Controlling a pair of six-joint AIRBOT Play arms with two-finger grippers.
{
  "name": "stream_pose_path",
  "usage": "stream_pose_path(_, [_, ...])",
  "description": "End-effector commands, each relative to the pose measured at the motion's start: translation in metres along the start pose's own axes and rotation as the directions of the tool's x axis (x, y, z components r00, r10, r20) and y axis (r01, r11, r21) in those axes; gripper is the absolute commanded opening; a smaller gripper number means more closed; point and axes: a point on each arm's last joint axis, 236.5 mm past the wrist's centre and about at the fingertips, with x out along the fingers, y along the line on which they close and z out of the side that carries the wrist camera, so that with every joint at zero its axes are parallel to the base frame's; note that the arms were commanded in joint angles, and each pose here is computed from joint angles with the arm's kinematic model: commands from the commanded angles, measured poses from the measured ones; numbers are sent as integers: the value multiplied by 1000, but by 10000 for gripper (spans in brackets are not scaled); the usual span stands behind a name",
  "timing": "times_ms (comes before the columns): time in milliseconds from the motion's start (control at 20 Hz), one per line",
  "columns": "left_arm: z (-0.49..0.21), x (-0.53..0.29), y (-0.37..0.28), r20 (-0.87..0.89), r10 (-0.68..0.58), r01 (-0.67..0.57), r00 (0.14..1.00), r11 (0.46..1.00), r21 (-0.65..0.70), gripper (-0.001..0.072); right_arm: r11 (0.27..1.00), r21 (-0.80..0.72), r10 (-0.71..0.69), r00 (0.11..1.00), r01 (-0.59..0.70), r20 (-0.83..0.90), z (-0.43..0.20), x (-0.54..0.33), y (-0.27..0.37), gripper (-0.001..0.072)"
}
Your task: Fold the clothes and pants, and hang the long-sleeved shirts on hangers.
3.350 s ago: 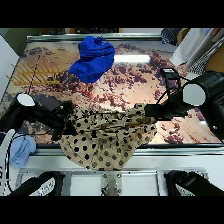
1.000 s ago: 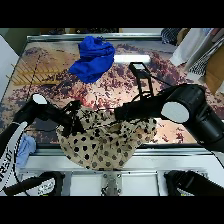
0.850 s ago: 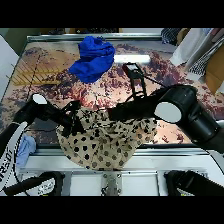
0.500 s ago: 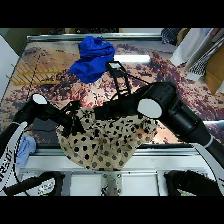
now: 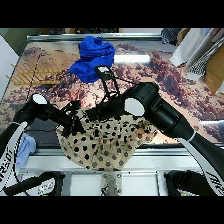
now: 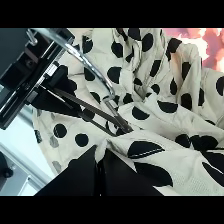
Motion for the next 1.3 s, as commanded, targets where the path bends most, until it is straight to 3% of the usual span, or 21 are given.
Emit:
stream_pose_path(0, [0, 0, 0, 0, -1, 1, 1000, 1000, 1, 9, 1000, -25, 0, 1000, 0, -4, 0, 3, 0, 13])
stream_pose_path(750, [0, 0, 0, 0, -1, 1, 1000, 1000, 1, 9, 997, -41, 72, 997, -72, 4, 3, 7, 17, 26])
stream_pose_path(800, [0, 0, 0, 0, -1, 1, 1000, 1000, 1, 9, 995, -46, 88, 996, -88, -2, 1, 6, 20, 80])
stream_pose_path(900, [0, 0, 0, 0, -2, 2, 1000, 1000, 1, 9, 994, -36, 104, 995, -104, -6, 1, 5, 23, 513])
stream_pose_path(950, [0, 0, 0, 0, -2, 2, 1000, 1000, 1, 9, 994, -36, 104, 995, -104, -4, 1, 5, 23, 565])
stream_pose_path(1250, [0, 0, -2, 0, -9, 9, 1000, 1000, 1, 9, 994, -64, 91, 996, -91, 2, 1, -28, 10, 565])
